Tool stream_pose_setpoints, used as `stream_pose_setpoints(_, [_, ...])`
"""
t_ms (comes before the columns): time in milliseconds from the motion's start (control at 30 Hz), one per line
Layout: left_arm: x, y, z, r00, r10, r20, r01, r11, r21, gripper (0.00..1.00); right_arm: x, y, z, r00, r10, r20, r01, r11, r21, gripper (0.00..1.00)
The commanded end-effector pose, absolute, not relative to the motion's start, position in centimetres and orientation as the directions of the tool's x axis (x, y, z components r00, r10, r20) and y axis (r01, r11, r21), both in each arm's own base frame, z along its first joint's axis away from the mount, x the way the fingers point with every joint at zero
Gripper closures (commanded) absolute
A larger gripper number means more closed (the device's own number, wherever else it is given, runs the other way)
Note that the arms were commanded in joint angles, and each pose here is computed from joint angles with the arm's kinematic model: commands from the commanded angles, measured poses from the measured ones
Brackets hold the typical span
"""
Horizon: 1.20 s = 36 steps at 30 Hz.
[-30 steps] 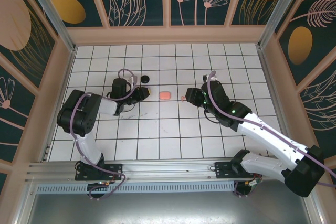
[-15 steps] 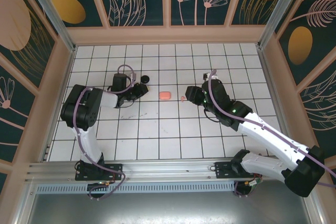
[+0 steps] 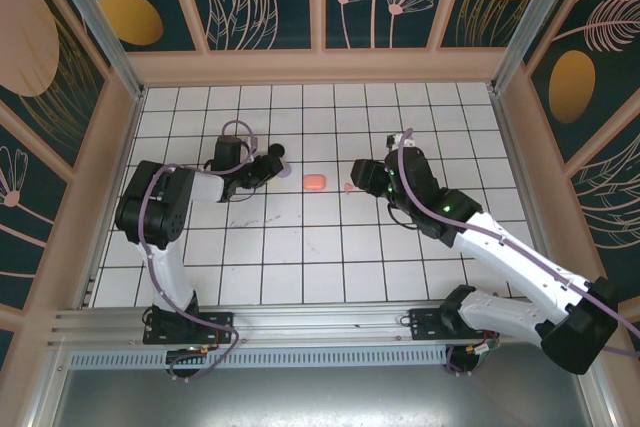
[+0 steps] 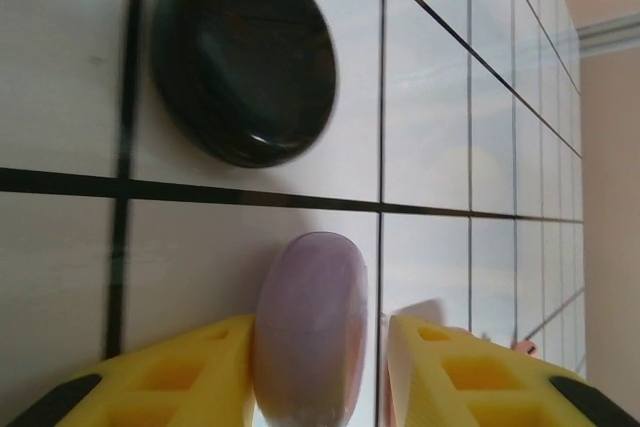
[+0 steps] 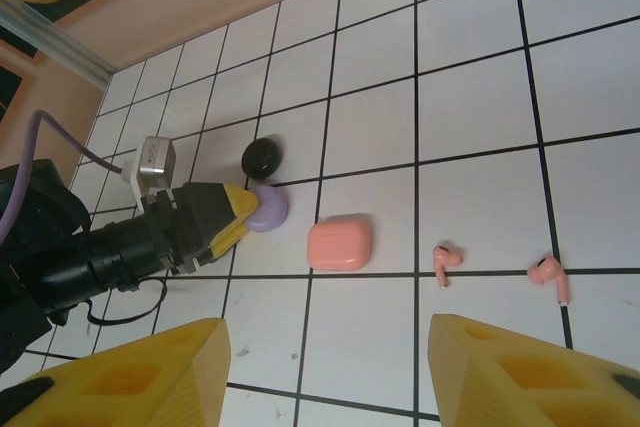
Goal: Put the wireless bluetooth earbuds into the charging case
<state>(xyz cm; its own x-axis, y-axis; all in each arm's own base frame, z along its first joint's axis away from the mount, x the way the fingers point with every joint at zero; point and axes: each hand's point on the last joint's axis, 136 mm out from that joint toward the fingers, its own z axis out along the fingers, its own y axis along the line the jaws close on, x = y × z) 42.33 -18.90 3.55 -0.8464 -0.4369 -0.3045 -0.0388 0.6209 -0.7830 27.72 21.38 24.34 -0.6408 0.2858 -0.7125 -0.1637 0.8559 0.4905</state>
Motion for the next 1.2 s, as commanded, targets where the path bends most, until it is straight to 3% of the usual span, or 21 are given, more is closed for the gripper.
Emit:
stream_pose_setpoints(0, [42.2,-16.1,3.6,-0.812,-0.495,-0.309,-0.118,0.659,-0.743,0.60,28.1,21.8,26.0,-0.616,0.281,-0.736,-0.189,0.854,0.484,0.43])
stream_pose_setpoints(167, [42.4,-14.0,6.1,-0.768,-0.505,-0.394,-0.109,0.709,-0.697,0.60,28.2,22.5,25.5,-0.630,0.264,-0.730,-0.196,0.856,0.479,0.42])
stream_pose_setpoints(367, [42.4,-12.9,13.2,-0.678,-0.480,-0.557,0.005,0.754,-0.657,0.59,28.7,23.8,23.3,-0.686,0.205,-0.698,-0.194,0.873,0.447,0.42])
stream_pose_setpoints(767, [40.4,-11.5,26.9,-0.389,-0.459,-0.799,0.242,0.786,-0.570,0.50,31.6,28.4,15.8,-0.810,0.035,-0.586,-0.152,0.951,0.268,0.38])
stream_pose_setpoints(1000, [38.8,-9.5,29.0,-0.266,-0.483,-0.834,0.216,0.813,-0.540,0.33,33.5,31.0,10.8,-0.878,-0.006,-0.479,-0.103,0.979,0.176,0.28])
stream_pose_setpoints(1167, [37.9,-8.3,29.5,-0.200,-0.526,-0.826,0.185,0.808,-0.559,0.06,34.9,32.0,8.3,-0.898,-0.012,-0.441,-0.069,0.991,0.115,0.24])
